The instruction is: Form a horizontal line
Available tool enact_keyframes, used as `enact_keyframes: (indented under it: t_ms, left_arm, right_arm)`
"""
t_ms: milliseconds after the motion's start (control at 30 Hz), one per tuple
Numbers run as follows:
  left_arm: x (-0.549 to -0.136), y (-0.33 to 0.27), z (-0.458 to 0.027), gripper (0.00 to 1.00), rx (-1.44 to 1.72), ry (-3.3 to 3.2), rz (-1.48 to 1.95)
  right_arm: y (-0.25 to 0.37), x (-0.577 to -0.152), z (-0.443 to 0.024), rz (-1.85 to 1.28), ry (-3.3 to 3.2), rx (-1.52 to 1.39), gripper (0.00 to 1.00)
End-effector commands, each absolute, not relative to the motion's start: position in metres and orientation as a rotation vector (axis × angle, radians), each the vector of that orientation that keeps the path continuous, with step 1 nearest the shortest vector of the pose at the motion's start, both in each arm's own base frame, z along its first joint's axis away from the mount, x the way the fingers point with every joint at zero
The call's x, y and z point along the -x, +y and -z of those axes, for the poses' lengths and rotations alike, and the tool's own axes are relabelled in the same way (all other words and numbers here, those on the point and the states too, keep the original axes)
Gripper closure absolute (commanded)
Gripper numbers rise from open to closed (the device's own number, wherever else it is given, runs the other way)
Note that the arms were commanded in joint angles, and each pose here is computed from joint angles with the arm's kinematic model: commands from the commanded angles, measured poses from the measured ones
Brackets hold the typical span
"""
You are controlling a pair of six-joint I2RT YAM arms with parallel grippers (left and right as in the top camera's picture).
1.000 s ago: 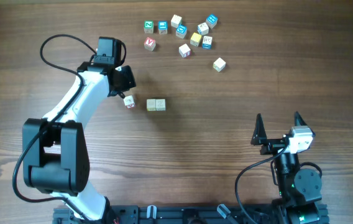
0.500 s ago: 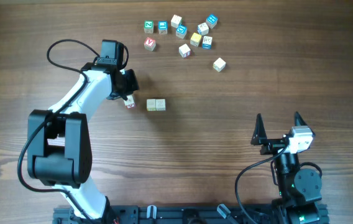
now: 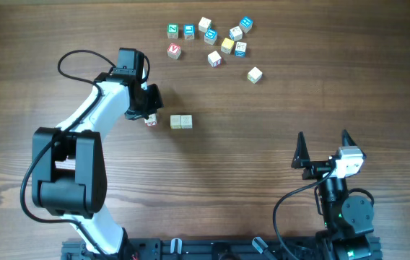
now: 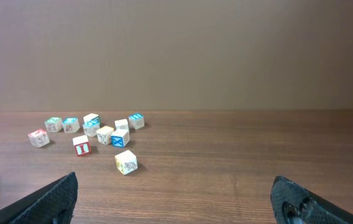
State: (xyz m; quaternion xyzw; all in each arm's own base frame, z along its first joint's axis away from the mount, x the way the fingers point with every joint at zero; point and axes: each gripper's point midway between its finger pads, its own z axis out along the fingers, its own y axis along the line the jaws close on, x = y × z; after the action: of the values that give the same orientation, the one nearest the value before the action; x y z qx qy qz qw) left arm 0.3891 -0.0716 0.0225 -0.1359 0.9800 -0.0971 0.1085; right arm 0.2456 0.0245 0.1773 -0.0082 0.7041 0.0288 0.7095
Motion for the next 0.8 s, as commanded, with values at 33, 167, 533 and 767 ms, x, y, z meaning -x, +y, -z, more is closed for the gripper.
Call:
enact_keyframes:
  t_ms: [33,167,533,767]
  left_arm:
    - [-0.391,-0.073,-0.018,0.96,0.402,2.877,0.309]
    - [-0.406,-0.074,-0.022,0.96,0.39,2.817,0.326]
    - [-0.381,-0.072,-0.015,0.96,0.415,2.919,0.297]
    - [-0.38,-0.076,-0.016,0.96,0.411,2.924,0.338]
  right_arm:
    - [0.022,-0.246,-0.179,-0.047,1.556,0.013,0.0]
    - [0.022,-0.246,-0.179,-0.047,1.555,0.013,0.0]
    - [0.022,-0.246,-0.179,-0.047,1.556,0.012,0.0]
    - [0.022,-0.246,-0.179,-0.047,1.556,0.013,0.0]
